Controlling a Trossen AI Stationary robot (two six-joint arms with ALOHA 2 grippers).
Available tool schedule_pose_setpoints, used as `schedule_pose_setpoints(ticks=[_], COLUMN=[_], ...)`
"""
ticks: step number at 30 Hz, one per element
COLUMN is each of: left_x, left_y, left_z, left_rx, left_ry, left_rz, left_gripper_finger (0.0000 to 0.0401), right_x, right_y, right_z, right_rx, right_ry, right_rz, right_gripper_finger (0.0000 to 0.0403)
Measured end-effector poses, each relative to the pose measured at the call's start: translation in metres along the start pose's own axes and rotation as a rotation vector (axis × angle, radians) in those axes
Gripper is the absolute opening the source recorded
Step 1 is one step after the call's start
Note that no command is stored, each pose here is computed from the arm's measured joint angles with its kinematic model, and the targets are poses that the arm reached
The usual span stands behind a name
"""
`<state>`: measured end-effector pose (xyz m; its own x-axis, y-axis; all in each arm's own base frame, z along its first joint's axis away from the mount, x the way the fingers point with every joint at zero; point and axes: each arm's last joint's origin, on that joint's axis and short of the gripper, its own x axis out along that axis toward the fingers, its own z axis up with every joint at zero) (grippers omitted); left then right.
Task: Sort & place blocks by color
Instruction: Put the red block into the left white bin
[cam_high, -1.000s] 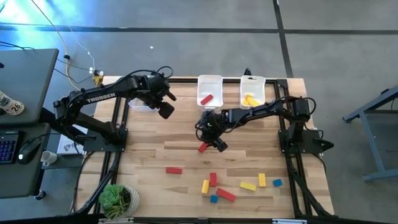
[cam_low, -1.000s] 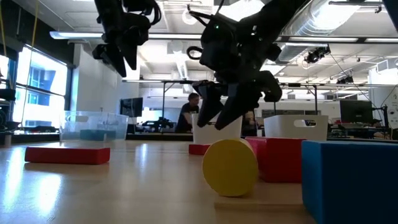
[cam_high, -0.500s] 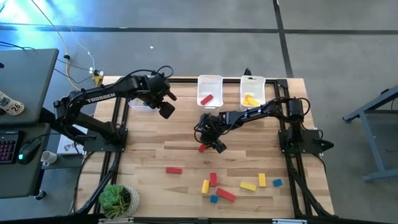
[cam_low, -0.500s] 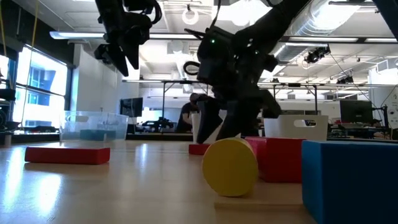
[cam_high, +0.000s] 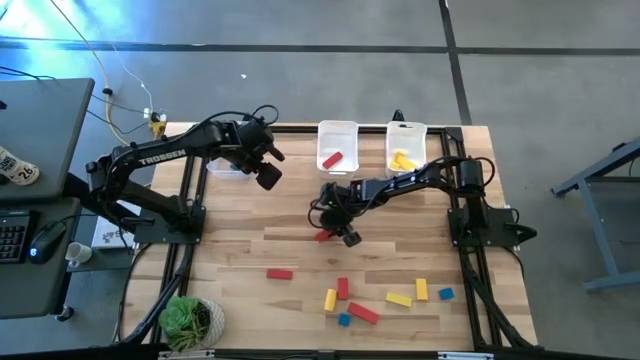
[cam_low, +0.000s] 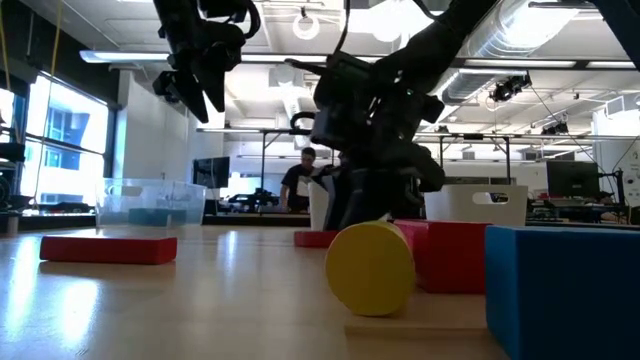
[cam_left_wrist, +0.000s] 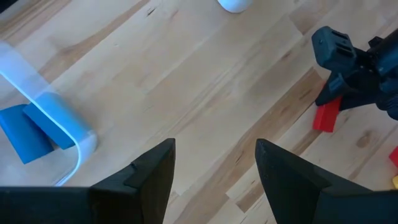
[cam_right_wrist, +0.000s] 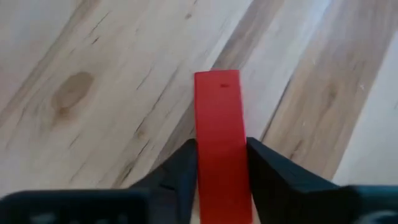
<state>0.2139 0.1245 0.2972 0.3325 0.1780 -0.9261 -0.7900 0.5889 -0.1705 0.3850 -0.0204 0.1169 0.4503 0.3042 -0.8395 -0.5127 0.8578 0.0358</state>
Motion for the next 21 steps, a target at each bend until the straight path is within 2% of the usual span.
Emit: schedule_pose_setpoints(ticks=[2,9,13,18,21], left_x=[0.000,0.000,0.000,0.000,0.000], left_y=[0.000,0.000,0.000,0.000,-0.001], left_z=[0.000,0.000,0.000,0.001,0.002], left_rx=[0.000,0.000,0.027,0.058,0.072], left_ry=[0.000,0.000,-0.002,-0.015,-0.025], left_rz=[0.000,0.000,0.003,0.003,0.000], left_gripper_finger=[0.0207,0.0207,0.0207,0.0207,0.0207], right_x=[0.000,-0.002,-0.009,-0.023,-0.032], right_y=[0.000,-0.001,-0.005,-0.017,-0.026], right_z=[0.000,0.003,0.010,0.020,0.027], right_rx=[0.038,0.150,0.176,0.211,0.262], right_ry=[0.002,-0.001,0.039,0.133,0.136], right_rz=[0.001,-0.018,-0.077,-0.217,-0.280], right_gripper_finger=[0.0077,0.0077,0.0077,0.0077,0.0077])
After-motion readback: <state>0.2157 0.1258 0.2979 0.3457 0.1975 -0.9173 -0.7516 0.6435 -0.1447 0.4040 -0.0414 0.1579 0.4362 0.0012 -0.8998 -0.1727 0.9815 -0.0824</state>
